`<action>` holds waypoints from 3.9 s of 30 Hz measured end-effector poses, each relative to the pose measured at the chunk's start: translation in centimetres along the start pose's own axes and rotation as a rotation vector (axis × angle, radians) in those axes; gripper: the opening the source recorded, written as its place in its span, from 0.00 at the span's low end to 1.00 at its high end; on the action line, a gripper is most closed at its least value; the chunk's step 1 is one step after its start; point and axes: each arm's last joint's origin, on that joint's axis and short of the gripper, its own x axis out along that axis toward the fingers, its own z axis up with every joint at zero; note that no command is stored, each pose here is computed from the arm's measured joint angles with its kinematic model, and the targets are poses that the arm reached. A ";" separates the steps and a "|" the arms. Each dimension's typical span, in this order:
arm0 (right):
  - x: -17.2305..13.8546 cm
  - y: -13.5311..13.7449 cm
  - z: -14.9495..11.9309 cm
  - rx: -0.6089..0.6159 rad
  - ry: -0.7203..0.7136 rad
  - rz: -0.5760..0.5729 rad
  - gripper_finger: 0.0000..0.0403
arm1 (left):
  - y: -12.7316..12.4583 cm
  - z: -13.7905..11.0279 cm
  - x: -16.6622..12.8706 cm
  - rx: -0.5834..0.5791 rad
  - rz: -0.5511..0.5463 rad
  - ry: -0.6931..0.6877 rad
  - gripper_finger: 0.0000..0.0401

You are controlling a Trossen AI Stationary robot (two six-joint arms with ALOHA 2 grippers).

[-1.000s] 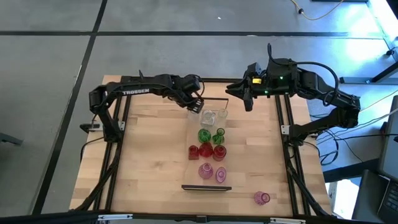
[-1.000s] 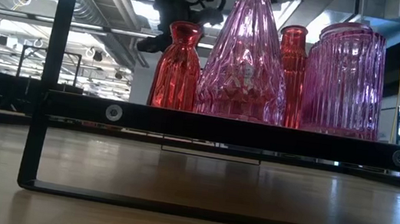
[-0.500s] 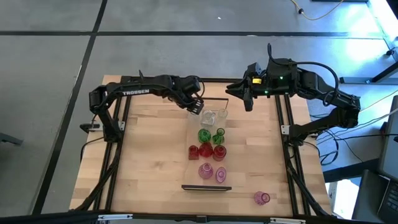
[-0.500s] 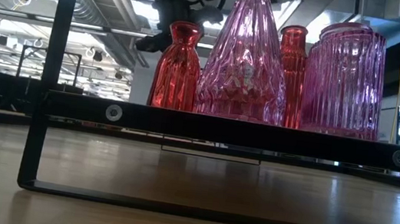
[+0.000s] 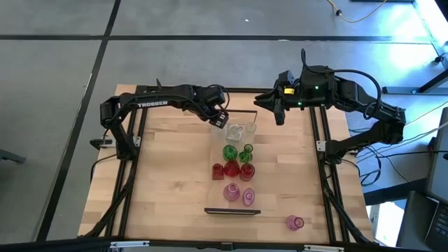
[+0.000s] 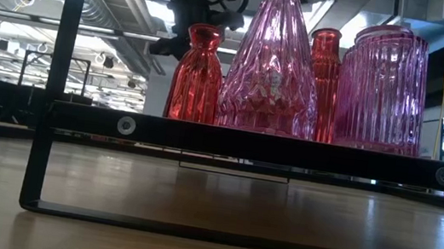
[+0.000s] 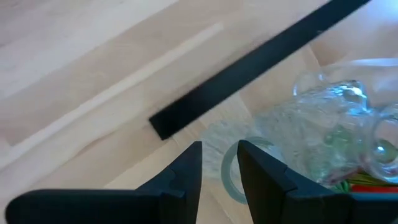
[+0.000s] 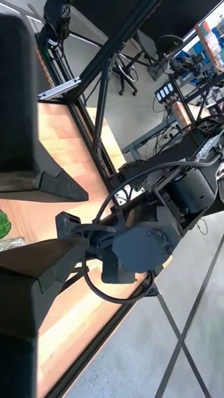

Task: Sort vases onto shelf
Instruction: Put the transparent vase aligned with the other transparent vases on the shelf, then put the pink vase aligned with the other pink vases on the shelf

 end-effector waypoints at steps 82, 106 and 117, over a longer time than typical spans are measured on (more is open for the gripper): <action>-4.7 13.5 -29.3 0.546 1.033 -0.181 0.21 | -1.1 -16.7 -3.5 0.474 0.004 0.353 0.24; -1.9 14.3 -33.6 0.426 1.145 -0.324 0.04 | -1.0 -16.6 -3.5 0.493 0.011 0.340 0.24; -1.8 13.8 -32.6 0.349 1.143 -0.266 0.01 | -1.0 -16.7 -3.7 0.480 -0.007 0.350 0.24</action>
